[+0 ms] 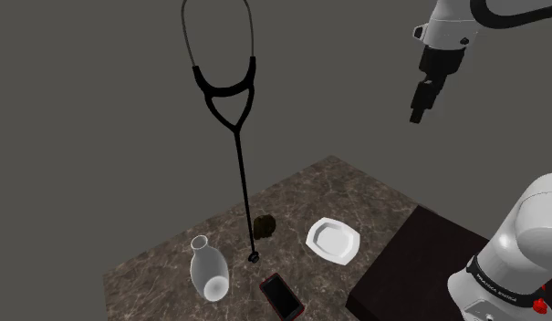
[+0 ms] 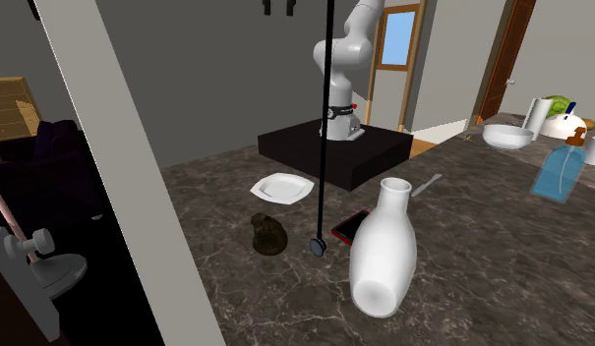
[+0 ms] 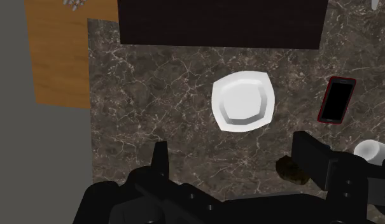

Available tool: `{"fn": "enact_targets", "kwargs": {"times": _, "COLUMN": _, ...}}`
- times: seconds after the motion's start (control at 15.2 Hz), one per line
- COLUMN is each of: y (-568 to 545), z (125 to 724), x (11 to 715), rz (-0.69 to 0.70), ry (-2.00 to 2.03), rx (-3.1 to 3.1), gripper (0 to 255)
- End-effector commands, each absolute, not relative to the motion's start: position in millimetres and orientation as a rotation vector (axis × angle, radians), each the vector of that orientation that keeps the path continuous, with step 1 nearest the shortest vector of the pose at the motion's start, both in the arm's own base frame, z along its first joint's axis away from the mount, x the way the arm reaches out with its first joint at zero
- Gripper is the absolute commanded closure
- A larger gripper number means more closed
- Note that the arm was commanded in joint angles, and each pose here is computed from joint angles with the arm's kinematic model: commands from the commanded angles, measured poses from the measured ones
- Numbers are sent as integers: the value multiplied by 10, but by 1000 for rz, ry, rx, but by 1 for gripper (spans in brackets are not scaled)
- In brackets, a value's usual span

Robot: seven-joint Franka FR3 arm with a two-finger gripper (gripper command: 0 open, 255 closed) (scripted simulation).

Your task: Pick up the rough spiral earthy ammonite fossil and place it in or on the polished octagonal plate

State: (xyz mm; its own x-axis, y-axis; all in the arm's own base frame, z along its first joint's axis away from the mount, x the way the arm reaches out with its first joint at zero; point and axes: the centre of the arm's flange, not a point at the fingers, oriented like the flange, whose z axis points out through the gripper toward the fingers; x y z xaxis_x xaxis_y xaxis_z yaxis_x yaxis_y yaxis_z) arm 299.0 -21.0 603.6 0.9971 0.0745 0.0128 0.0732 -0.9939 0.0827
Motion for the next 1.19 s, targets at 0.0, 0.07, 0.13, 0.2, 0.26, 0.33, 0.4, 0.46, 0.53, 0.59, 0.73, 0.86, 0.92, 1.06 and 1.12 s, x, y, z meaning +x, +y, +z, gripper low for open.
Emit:
{"fn": "enact_targets", "kwargs": {"times": 0.0, "y": -210, "z": 6036, "x": 2990, "rz": 24, "ry": 113, "rx": 3057, "gripper": 0}}
{"fn": "enact_targets", "kwargs": {"times": 0.07, "y": -190, "z": 5963, "x": 3107, "rz": 14, "ry": 141, "rx": 3059, "gripper": 0}}
{"fn": "enact_targets", "kwargs": {"times": 0.13, "y": -169, "z": 5890, "x": 3224, "rz": 3, "ry": 169, "rx": 3060, "gripper": 0}}
{"fn": "enact_targets", "kwargs": {"times": 0.2, "y": -145, "z": 5815, "x": 3339, "rz": -8, "ry": 197, "rx": 3061, "gripper": 0}}
{"fn": "enact_targets", "kwargs": {"times": 0.26, "y": -119, "z": 5739, "x": 3453, "rz": -19, "ry": 224, "rx": 3061, "gripper": 0}}
{"fn": "enact_targets", "kwargs": {"times": 0.33, "y": -91, "z": 5663, "x": 3566, "rz": -30, "ry": 252, "rx": 3062, "gripper": 0}}
{"fn": "enact_targets", "kwargs": {"times": 0.4, "y": -61, "z": 5585, "x": 3678, "rz": -41, "ry": 280, "rx": 3062, "gripper": 0}}
{"fn": "enact_targets", "kwargs": {"times": 0.46, "y": -28, "z": 5507, "x": 3789, "rz": -52, "ry": 308, "rx": 3061, "gripper": 0}}
{"fn": "enact_targets", "kwargs": {"times": 0.53, "y": 7, "z": 5428, "x": 3899, "rz": -63, "ry": 336, "rx": 3061, "gripper": 0}}
{"fn": "enact_targets", "kwargs": {"times": 0.59, "y": 43, "z": 5349, "x": 4007, "rz": -73, "ry": 364, "rx": 3060, "gripper": 0}}
{"fn": "enact_targets", "kwargs": {"times": 0.73, "y": 123, "z": 5187, "x": 4220, "rz": -95, "ry": 420, "rx": 3057, "gripper": 0}}
{"fn": "enact_targets", "kwargs": {"times": 0.86, "y": 211, "z": 5022, "x": 4427, "rz": -117, "ry": 476, "rx": 3054, "gripper": 0}}
{"fn": "enact_targets", "kwargs": {"times": 0.92, "y": 258, "z": 4939, "x": 4528, "rz": -128, "ry": 504, "rx": 3051, "gripper": 0}}
{"fn": "enact_targets", "kwargs": {"times": 1.06, "y": 358, "z": 4770, "x": 4727, "rz": -150, "ry": 560, "rx": 3046, "gripper": 0}}
{"fn": "enact_targets", "kwargs": {"times": 1.12, "y": 410, "z": 4685, "x": 4823, "rz": -161, "ry": 588, "rx": 3043, "gripper": 0}}
